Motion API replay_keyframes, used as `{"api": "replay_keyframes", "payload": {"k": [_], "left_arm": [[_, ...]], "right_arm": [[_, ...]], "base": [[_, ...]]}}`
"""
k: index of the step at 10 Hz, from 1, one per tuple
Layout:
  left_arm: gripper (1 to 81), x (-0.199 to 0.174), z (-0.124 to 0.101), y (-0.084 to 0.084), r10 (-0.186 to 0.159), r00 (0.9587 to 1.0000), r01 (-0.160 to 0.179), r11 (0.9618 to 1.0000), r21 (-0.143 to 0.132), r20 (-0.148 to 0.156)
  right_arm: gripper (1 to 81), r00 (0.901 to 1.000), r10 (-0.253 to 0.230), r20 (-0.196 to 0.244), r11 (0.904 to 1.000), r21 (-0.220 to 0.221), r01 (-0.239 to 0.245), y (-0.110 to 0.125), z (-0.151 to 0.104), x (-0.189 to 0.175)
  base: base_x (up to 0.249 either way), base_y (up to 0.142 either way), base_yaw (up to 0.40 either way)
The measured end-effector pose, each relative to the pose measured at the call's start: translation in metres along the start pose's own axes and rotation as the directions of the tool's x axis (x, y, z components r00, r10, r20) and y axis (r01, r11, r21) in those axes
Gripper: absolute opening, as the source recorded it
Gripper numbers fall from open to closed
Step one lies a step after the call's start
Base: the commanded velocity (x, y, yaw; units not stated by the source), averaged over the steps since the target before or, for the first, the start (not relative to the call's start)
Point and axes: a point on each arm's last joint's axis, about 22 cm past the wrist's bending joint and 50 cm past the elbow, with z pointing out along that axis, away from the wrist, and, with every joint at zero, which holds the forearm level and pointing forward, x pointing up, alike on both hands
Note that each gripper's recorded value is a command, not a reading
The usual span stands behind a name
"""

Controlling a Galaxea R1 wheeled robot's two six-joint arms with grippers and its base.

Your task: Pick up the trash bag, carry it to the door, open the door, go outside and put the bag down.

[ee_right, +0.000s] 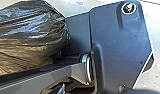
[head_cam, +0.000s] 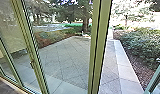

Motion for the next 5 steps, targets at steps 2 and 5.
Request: {"api": "replay_keyframes", "payload": {"k": [2, 5], "left_arm": [[1.0, -0.0002, 0.0000, -0.0001, 0.010, 1.0000, -0.010, 1.0000, 0.001, 0.001], [1.0, -0.0034, 0.0002, 0.0005, 0.010, 0.9999, -0.010, 1.0000, 0.000, 0.006]], "right_arm": [[81.1, 1.0000, 0.000, -0.001, 1.0000, 0.002, 0.000, -0.0018, 0.0005, 0.0003], [81.1, 1.0000, -0.002, -0.001, 1.0000, 0.000, 0.002, -0.0007, 0.0003, 0.0003]], "base": [[0.000, 0.000, -0.165], [0.000, 0.000, -0.218]]}}
